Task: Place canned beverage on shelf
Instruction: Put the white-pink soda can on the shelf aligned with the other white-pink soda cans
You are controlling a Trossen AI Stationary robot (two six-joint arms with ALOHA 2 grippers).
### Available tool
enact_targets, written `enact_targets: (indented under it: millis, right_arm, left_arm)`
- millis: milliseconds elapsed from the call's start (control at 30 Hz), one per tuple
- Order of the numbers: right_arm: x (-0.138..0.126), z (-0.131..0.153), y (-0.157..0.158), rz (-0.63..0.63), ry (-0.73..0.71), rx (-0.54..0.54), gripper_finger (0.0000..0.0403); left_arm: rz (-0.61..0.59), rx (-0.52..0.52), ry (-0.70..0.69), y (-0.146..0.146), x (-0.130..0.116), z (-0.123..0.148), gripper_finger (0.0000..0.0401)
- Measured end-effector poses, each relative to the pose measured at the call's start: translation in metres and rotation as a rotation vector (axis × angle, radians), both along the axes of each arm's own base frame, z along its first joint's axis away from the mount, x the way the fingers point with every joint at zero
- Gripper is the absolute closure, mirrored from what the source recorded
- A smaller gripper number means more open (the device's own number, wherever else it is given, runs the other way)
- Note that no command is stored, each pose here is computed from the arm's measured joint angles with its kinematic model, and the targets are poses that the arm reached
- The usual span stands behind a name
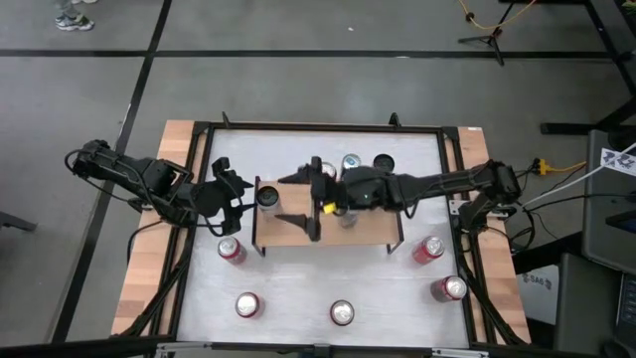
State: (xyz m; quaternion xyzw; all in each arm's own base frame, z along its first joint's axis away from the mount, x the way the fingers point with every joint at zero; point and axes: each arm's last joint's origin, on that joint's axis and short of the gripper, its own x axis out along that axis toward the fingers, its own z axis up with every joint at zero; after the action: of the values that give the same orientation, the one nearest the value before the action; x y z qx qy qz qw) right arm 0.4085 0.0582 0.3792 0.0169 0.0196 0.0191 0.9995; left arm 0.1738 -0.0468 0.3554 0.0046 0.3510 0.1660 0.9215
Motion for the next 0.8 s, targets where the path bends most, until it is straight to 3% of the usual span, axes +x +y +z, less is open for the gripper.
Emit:
enact_targets:
  millis: [233, 567, 667, 800]
  right_arm:
    - [0.006, -0.007, -0.01, -0.01, 0.013, -0.013, 0.0017]
    - [0.03, -0.038, -0.007, -0.027, 0.046, -0.03, 0.0017]
    - [0.03, -0.04, -0.009, -0.096, 0.055, -0.052, 0.0017]
    - [0.03, -0.04, -0.009, -0.086, 0.05, -0.066, 0.0017]
  left_arm:
    - [0.0, 0.0, -0.001, 0.0, 0.0, 0.0, 0.0172]
    - [0.0, -0.002, -0.002, 0.0, 0.0, 0.0, 0.0172]
    - [0.0, -0.002, -0.002, 0.0, 0.0, 0.0, 0.0172]
    - [0.0, -0.002, -0.001, 0.0, 0.0, 0.0, 0.0172]
